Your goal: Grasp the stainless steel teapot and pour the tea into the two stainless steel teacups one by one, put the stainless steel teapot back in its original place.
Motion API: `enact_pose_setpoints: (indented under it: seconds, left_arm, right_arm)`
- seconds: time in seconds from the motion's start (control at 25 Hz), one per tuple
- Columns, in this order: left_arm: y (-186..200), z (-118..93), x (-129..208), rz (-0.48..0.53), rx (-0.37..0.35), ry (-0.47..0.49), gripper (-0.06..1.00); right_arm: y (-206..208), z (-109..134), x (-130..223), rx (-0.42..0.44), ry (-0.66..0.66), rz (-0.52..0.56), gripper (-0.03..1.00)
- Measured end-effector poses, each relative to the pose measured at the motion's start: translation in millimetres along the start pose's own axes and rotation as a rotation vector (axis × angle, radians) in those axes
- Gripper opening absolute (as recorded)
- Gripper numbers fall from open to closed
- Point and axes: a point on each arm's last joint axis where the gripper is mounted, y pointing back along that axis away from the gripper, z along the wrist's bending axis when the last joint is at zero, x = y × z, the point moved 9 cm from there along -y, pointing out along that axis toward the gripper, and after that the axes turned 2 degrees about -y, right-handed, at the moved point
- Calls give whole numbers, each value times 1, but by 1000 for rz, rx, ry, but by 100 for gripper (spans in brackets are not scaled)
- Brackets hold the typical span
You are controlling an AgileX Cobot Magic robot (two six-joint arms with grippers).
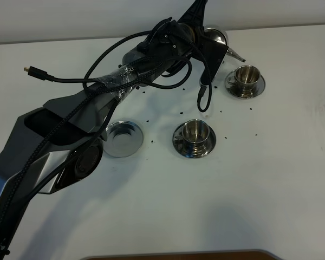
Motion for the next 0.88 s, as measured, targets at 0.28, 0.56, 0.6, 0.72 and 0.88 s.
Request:
enact_pose_setpoints:
  seconds: [0.28, 0.56, 0.6, 0.72, 0.88]
  left_arm:
    - [0, 6, 2, 13, -34, -41, 24]
    - [-3, 6, -1, 4, -49, -82, 24]
    - [-4, 6, -2, 2, -53, -87, 24]
    - [-3, 9, -3, -4, -72, -93, 24]
    - [-3, 10, -4, -5, -75, -95, 24]
  right_arm:
    - [0, 0, 0, 0, 0, 0, 24]
    - [0, 0, 0, 0, 0, 0, 24]
    - [0, 0, 0, 0, 0, 0, 24]
    - [0, 0, 0, 0, 0, 0, 24]
    - [0, 0, 0, 0, 0, 0, 24]
